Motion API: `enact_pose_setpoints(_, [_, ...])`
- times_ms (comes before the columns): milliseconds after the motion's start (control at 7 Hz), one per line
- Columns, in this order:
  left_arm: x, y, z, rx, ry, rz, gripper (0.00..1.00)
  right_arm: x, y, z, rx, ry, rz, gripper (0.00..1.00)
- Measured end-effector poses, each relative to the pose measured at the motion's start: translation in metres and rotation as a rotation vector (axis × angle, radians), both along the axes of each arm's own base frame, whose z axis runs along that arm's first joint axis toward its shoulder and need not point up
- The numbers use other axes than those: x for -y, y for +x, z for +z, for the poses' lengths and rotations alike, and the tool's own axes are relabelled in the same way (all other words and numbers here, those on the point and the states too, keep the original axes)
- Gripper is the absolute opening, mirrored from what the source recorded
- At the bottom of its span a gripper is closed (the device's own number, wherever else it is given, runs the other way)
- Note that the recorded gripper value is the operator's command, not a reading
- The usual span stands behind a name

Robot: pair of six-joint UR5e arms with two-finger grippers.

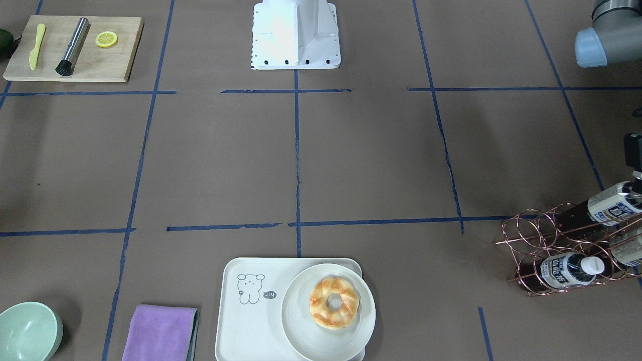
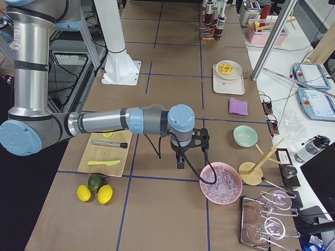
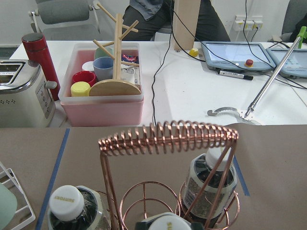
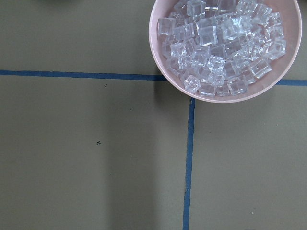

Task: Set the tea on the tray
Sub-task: 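Reach the left gripper into the copper rack and grasp the dark tea bottle, then lift the tea bottle out of the rack with the left gripper toward table center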

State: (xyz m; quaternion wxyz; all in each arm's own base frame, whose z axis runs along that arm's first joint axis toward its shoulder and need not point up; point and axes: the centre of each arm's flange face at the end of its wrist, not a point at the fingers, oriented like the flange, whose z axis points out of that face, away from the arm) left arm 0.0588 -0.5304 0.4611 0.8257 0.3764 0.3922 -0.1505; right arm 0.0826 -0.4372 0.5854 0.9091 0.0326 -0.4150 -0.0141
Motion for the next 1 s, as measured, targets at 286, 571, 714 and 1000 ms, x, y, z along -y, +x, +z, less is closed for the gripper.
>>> enact_pose_setpoints(286, [-0.018,-0.034,-0.037,-0.014,-0.002,0.016,0.00,-0.001,0.000,0.001,0.000,-0.002,0.000,1.00])
enact_pose_setpoints(571, [-0.064,-0.053,-0.078,0.007,-0.022,0.026,0.00,-0.001,0.000,0.001,0.002,-0.003,0.000,1.00])
enact_pose_setpoints(714, [-0.077,-0.051,-0.090,0.006,-0.028,0.035,0.00,-0.001,0.000,0.000,0.003,-0.001,0.000,1.00])
enact_pose_setpoints(1000, [-0.086,0.000,-0.115,0.012,-0.040,0.051,0.00,0.000,0.000,-0.002,0.004,0.003,0.000,1.00])
